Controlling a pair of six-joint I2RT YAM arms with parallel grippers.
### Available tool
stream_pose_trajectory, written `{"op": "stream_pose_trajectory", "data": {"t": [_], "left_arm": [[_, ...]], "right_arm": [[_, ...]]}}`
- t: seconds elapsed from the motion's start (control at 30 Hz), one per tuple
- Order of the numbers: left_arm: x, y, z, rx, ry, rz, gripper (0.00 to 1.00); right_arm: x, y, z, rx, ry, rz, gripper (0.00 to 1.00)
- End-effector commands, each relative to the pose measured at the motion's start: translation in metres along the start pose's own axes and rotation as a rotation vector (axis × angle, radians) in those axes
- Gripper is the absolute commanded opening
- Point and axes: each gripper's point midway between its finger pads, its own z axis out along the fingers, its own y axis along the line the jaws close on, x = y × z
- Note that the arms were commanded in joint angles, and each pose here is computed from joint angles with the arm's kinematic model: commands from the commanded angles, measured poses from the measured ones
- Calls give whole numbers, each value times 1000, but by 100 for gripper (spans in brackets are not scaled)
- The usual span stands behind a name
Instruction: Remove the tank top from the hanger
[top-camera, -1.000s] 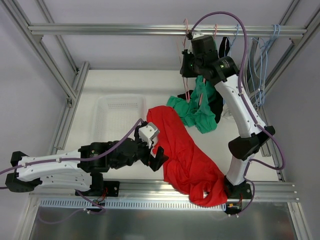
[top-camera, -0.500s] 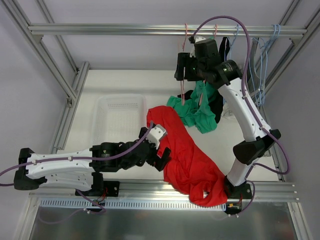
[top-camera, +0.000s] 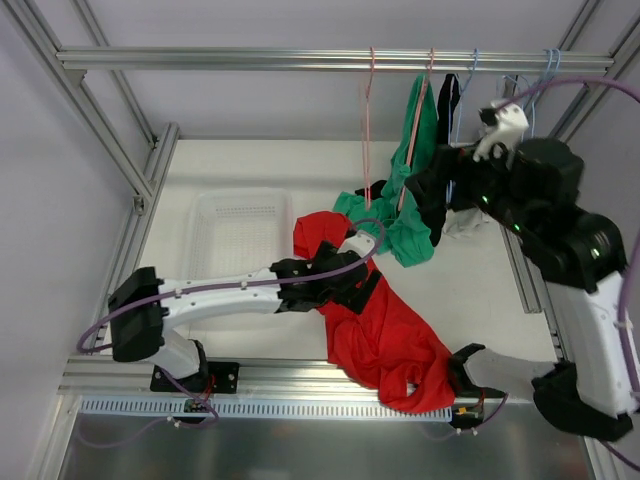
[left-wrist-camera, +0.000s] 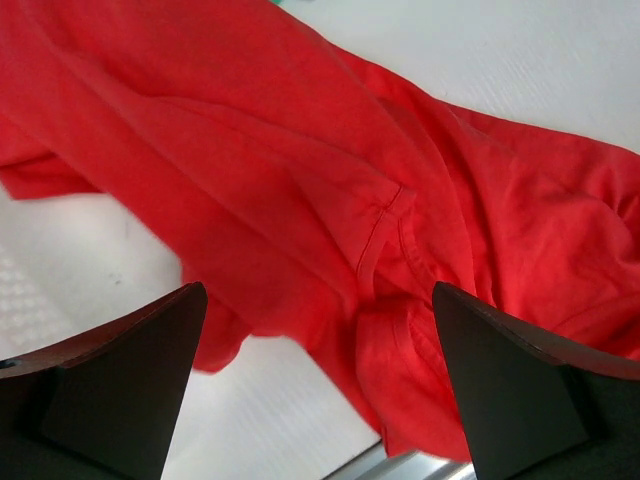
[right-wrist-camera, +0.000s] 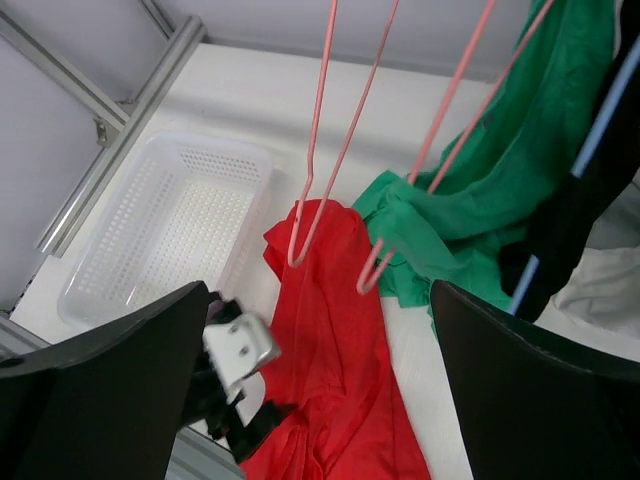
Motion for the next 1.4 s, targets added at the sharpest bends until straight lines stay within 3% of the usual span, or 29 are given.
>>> {"op": "stream_pose_trajectory", "data": {"t": [0.0,0.2,0.4,0.47,0.5,0.57,0.6,0.73,0.87,0.97,1.1,1.37], "left_arm": [[0,-27,21,71,63,-24,99],[51,-54,75,71,247,-42,99],[99,-63,115,-5,353,-35,99],[115,-68,120,-17,389,-54,81],[127,-69,123,-22,417,-60,53],[140,-68,120,-47,434,-84,21],[142,-63,115,-64,426,-84,0],[115,-49,85,-92,323,-103,0],[46,-42,31,-48,111,-92,0],[-22,-35,-32,23,-87,-136,0],[-75,-14,-91,43,-246,-172,0],[-158,73,-184,-152,-434,-207,0]], "right_arm": [[22,-17,-68,18,-52,-31,100],[71,-23,-127,-51,-74,-57,100],[109,-3,-144,-217,-27,-98,99],[114,-2,-149,-240,-35,-114,99],[117,-3,-148,-240,-29,-118,100],[119,-5,-151,-235,-40,-124,99],[120,-5,-151,-234,-39,-126,99],[123,-10,-150,-213,-45,-137,99],[124,-15,-146,-191,-52,-141,99],[124,-17,-143,-176,-68,-140,100],[120,-18,-144,-172,-86,-141,100],[108,-15,-151,-181,-134,-142,99]]}}
